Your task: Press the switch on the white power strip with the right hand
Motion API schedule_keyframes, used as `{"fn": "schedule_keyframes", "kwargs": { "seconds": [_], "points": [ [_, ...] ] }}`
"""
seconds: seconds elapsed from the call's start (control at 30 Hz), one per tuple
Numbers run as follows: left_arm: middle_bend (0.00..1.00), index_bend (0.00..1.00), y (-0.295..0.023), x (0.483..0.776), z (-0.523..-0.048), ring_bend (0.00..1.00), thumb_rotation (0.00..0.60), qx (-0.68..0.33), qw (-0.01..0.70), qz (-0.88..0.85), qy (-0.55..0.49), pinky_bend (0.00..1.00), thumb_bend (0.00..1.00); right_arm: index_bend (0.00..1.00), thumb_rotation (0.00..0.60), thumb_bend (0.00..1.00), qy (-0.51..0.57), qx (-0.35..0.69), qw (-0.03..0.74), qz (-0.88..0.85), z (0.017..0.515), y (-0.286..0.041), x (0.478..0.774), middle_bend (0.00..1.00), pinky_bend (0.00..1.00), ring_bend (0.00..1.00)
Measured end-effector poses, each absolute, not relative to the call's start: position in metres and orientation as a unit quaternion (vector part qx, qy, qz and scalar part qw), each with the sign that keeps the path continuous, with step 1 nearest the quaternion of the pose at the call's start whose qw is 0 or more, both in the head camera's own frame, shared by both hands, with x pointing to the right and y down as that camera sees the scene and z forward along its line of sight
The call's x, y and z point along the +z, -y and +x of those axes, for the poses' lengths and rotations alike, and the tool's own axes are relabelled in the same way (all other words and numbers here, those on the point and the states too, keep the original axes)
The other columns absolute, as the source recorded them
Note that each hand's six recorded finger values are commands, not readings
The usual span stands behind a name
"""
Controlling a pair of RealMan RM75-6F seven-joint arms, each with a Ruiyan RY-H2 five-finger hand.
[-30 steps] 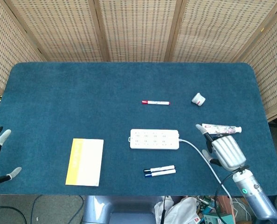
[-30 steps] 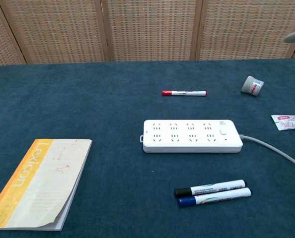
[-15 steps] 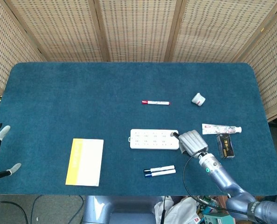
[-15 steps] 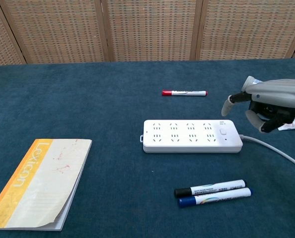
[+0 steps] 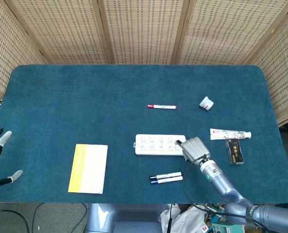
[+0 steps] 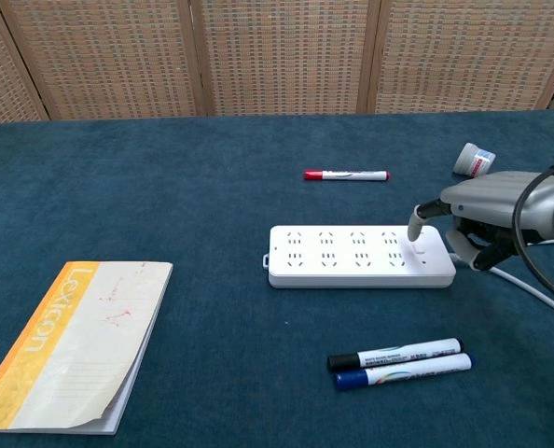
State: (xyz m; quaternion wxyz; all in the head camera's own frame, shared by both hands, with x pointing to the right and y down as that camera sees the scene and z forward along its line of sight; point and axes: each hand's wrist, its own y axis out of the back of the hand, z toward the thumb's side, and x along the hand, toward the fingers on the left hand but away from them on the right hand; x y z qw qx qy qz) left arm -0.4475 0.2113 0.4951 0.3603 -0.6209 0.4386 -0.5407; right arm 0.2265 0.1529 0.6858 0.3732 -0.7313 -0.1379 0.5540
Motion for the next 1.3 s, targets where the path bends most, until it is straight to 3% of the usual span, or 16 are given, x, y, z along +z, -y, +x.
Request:
{"fn": "schedule_keyframes", "kwargs": {
  "seconds": [1.3],
  "points": [
    [0.0, 0.0, -0.212, 0.495, -0.447, 0.0, 0.6, -0.539, 0.36, -0.623, -0.437, 0.0, 0.02, 0.28, 0.6, 0.8, 0.086, 0.599, 0.377, -0.701, 0.228, -0.17, 0.704, 0.83, 1.0, 0.86]
  ]
}}
